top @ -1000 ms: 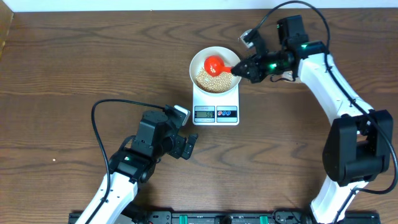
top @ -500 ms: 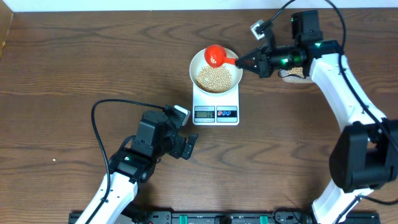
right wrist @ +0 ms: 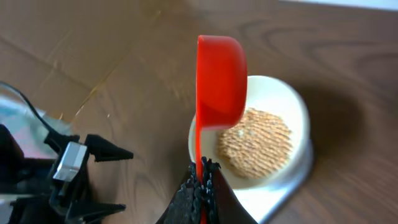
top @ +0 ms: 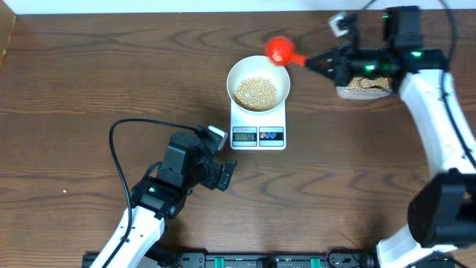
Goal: Scoop item into bowl and weigh 50g on scale
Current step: 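Carry the scoop back right over the soybean tub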
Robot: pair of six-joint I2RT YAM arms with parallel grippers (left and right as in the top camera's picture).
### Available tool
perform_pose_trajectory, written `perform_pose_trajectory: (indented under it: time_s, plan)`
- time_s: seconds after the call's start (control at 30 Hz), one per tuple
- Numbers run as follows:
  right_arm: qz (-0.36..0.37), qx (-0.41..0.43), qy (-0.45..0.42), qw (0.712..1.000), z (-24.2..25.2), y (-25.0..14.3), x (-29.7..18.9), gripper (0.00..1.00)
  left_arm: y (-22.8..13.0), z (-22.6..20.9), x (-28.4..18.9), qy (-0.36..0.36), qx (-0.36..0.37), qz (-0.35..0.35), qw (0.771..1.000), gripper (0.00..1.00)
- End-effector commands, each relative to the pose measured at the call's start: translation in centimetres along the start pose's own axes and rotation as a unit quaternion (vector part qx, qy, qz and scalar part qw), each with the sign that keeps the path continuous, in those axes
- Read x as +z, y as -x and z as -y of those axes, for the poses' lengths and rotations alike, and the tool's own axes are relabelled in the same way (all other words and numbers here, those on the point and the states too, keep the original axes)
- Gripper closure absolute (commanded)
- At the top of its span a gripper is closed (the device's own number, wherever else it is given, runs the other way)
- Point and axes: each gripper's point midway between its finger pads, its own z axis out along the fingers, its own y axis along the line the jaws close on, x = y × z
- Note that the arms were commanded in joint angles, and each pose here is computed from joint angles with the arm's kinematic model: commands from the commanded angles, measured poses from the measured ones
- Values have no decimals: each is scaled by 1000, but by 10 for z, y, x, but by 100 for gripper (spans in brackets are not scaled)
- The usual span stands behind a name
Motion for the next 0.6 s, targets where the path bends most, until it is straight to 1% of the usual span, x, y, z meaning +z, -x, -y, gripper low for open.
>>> perform_pose_trajectory:
  time_s: [0.0,0.13,0.3,0.43,0.57]
  plan:
    - [36,0,-26,999,0,12,-44,99,11,-3,-4,7,7,12,1000,2]
    - [52,32,-82,995,25,7,-85,99,11,-3,-4,7,7,12,1000,2]
    - [50,95,-182,977,71,-16,-131,99,11,-3,-4,7,7,12,1000,2]
    - [31,124,-242,962,95,-34,-148,99,11,-3,-4,7,7,12,1000,2]
    - [-11,140,-312,940,118,-53,-155,99,11,-3,-4,7,7,12,1000,2]
